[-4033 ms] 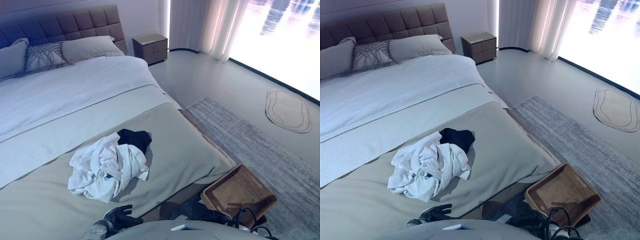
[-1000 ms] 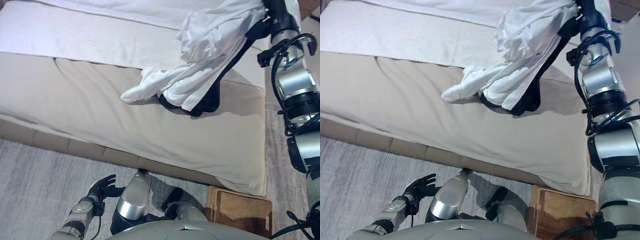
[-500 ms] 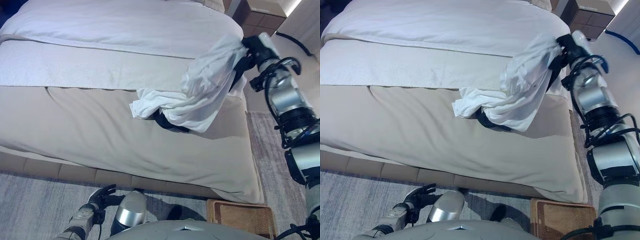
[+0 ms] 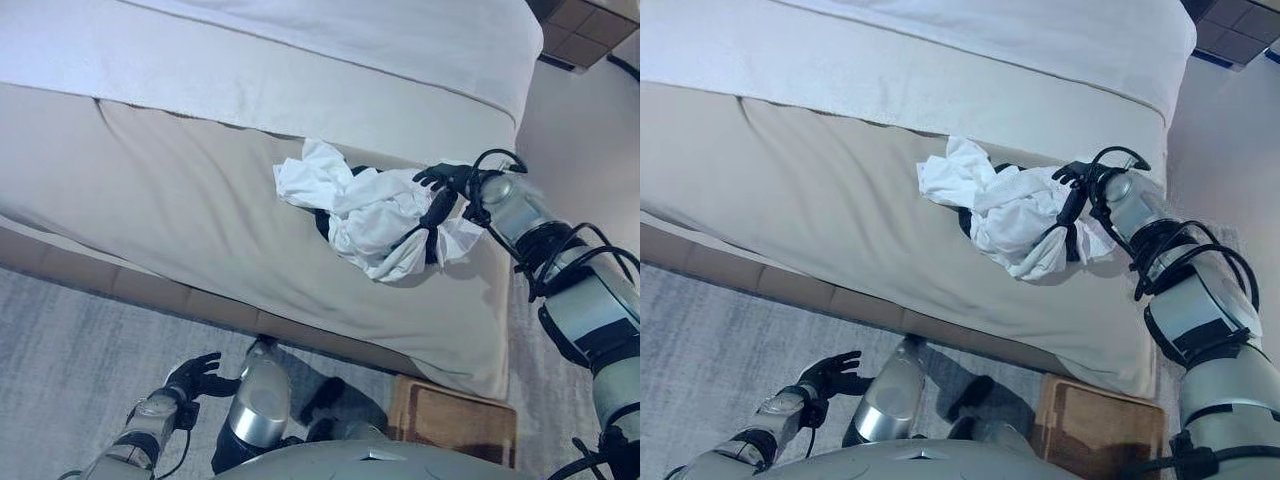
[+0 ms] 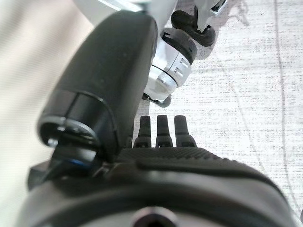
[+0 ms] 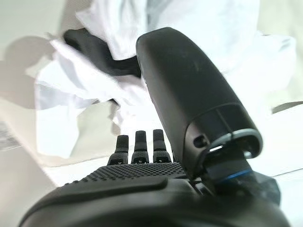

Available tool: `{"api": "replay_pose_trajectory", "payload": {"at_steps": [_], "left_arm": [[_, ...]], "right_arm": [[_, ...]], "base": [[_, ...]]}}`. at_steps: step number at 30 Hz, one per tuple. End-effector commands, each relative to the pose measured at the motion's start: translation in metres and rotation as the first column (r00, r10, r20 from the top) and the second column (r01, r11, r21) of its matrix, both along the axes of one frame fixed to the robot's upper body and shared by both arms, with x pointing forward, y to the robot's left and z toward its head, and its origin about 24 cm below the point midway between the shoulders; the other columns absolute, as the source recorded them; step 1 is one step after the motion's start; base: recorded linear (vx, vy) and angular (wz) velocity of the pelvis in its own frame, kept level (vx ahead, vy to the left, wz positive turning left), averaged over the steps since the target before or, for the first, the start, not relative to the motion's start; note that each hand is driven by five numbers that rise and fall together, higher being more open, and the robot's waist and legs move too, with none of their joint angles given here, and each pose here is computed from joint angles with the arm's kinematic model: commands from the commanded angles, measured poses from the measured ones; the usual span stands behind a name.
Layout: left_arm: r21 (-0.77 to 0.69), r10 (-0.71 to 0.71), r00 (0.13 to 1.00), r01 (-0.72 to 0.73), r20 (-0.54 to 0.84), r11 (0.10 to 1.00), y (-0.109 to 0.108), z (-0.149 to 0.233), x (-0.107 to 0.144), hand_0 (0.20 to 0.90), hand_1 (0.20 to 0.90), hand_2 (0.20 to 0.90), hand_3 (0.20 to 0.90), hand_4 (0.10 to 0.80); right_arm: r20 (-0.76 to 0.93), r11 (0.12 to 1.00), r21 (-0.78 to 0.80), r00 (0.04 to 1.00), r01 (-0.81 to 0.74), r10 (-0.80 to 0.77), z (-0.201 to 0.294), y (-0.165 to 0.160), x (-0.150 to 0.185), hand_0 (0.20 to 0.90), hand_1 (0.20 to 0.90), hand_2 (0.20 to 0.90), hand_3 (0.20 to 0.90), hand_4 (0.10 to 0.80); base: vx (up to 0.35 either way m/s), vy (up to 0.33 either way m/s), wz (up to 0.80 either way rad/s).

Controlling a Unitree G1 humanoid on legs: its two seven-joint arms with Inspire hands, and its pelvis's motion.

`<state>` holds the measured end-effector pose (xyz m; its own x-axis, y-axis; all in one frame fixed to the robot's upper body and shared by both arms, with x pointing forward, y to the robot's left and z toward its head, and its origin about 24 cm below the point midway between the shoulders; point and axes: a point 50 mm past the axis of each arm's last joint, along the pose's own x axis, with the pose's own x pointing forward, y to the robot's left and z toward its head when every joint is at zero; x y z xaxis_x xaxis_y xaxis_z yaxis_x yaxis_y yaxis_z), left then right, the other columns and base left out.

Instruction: Pick up the clothes from the bed and place them into the basket

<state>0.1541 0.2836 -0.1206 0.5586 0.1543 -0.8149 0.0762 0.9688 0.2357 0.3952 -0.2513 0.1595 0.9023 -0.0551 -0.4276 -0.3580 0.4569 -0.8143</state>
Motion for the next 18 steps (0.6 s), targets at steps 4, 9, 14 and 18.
{"api": "replay_pose_trajectory", "payload": {"at_steps": [4, 9, 14, 18], "left_arm": [[-0.014, 0.014, 1.0, -0.014, 0.011, 1.0, 0.001, -0.002, -0.011, 0.9, 0.9, 0.9, 0.9, 0.8], [-0.04, 0.021, 1.0, -0.02, 0.017, 0.999, -0.006, -0.005, -0.011, 0.9, 0.9, 0.9, 0.9, 0.8], [-0.053, 0.021, 0.999, -0.02, 0.025, 0.998, -0.01, -0.005, -0.007, 0.9, 0.9, 0.9, 0.9, 0.8], [-0.056, 0.02, 0.999, -0.017, 0.047, 0.998, -0.011, -0.002, 0.001, 0.9, 0.9, 0.9, 0.9, 0.8]], "right_arm": [[0.548, 0.99, 0.139, 0.835, -0.034, -0.049, 0.133, -0.003, -0.002, 0.9, 0.9, 0.9, 0.9, 0.8], [0.693, 0.979, 0.179, 0.718, -0.094, -0.058, 0.155, 0.012, -0.006, 0.9, 0.9, 0.9, 0.9, 0.8], [0.676, 0.982, 0.161, 0.736, -0.101, -0.035, 0.146, 0.019, -0.003, 0.9, 0.9, 0.9, 0.9, 0.8], [0.639, 0.987, 0.134, 0.769, -0.092, -0.015, 0.138, 0.028, 0.004, 0.9, 0.9, 0.9, 0.9, 0.8]], "base": [[0.02, 0.073, -0.06], [0.02, 0.082, -0.09], [0.004, 0.065, 0.01], [-0.025, 0.018, 0.05]]}}
